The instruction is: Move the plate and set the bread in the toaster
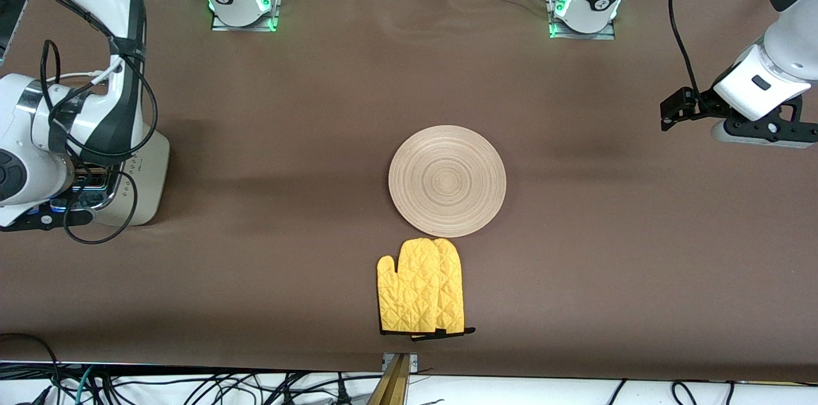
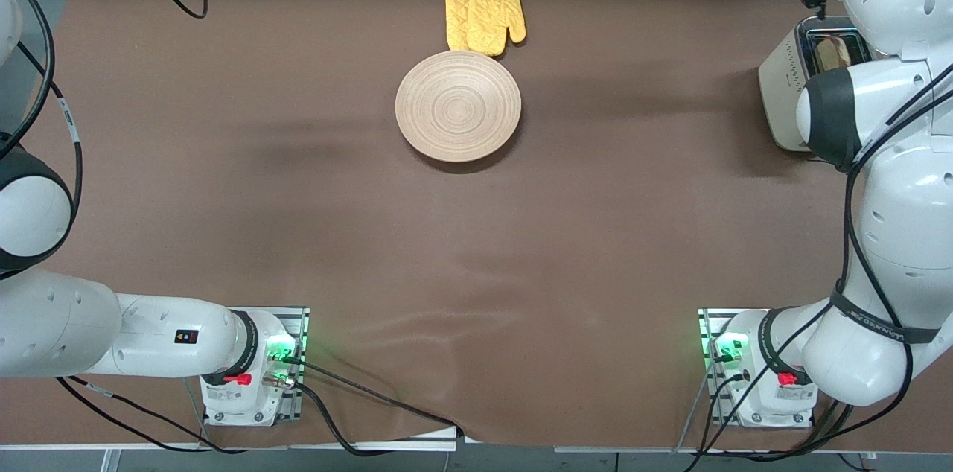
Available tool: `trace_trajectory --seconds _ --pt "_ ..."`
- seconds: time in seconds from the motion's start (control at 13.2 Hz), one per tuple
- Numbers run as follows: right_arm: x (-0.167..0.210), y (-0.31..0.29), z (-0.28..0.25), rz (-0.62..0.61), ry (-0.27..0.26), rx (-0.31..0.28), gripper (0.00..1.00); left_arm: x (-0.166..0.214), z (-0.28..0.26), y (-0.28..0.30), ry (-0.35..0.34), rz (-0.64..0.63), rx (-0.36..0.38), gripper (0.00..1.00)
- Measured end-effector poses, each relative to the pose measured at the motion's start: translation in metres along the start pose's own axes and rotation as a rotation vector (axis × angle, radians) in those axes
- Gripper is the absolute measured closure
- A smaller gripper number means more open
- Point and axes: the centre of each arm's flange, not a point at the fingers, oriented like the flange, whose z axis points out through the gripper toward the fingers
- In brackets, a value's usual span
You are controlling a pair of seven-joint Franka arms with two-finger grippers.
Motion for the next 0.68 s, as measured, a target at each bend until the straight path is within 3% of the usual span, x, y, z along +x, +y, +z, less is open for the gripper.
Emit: trace_trajectory --seconds 0.23,0.53,0.68 --pt "-0.017 0.000 -0.060 -0.002 0.136 0.114 0.01 0.000 0.000 0.000 0.000 0.000 0.000 0.00" --pt "-0.055 -0.039 -0.132 -0.092 0.234 0.294 0.00 0.000 0.000 0.000 0.001 0.000 0.000 0.00" --pt "-0.070 -0.056 -0.150 -0.120 0.231 0.372 0.00 0.000 0.000 0.000 0.000 0.000 0.000 0.00"
